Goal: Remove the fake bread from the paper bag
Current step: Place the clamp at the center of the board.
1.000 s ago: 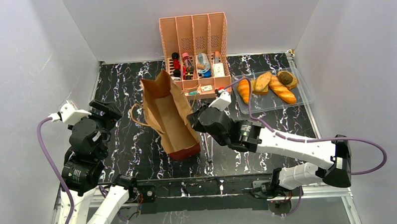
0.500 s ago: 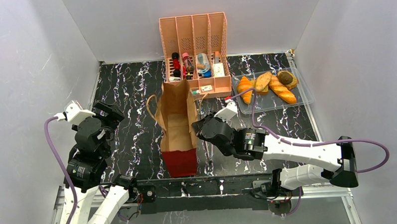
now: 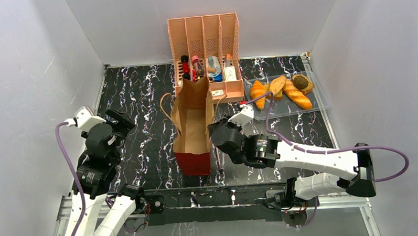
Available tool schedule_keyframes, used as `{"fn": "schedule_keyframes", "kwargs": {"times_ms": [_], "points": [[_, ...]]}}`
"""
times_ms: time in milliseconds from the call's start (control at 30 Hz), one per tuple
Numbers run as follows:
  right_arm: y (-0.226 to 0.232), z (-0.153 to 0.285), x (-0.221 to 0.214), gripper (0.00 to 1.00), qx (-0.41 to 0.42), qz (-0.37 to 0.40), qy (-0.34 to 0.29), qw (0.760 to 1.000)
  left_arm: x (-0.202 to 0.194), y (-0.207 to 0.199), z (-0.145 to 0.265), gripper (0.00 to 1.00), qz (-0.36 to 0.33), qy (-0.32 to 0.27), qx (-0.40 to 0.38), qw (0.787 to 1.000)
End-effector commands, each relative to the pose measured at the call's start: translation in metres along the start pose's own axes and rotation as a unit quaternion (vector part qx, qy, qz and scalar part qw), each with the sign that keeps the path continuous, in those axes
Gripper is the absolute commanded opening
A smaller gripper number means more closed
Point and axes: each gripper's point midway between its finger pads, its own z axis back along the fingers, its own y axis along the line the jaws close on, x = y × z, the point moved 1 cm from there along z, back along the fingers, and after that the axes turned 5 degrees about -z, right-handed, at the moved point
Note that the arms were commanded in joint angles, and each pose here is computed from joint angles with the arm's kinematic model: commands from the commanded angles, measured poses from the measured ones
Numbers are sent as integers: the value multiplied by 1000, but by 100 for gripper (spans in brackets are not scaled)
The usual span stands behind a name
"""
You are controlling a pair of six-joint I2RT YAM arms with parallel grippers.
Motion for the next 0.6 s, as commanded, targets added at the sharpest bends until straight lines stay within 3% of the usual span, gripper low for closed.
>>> {"fn": "schedule_keyframes", "kwargs": {"times_ms": [0, 167, 367, 567], "points": [[13, 1, 25, 0, 4, -14, -44, 999, -4, -3, -6, 75, 2, 0, -4, 1000], [4, -5, 27, 1, 0, -6, -37, 999, -17, -5, -12, 75, 2, 13, -10, 1000], [-5, -8, 21, 36, 1, 16, -20, 1000, -28, -9, -17, 75, 7, 25, -18, 999], [-2, -5, 22, 49, 8, 34, -14, 999, -36, -11, -21, 75, 8, 37, -22, 999]]}}
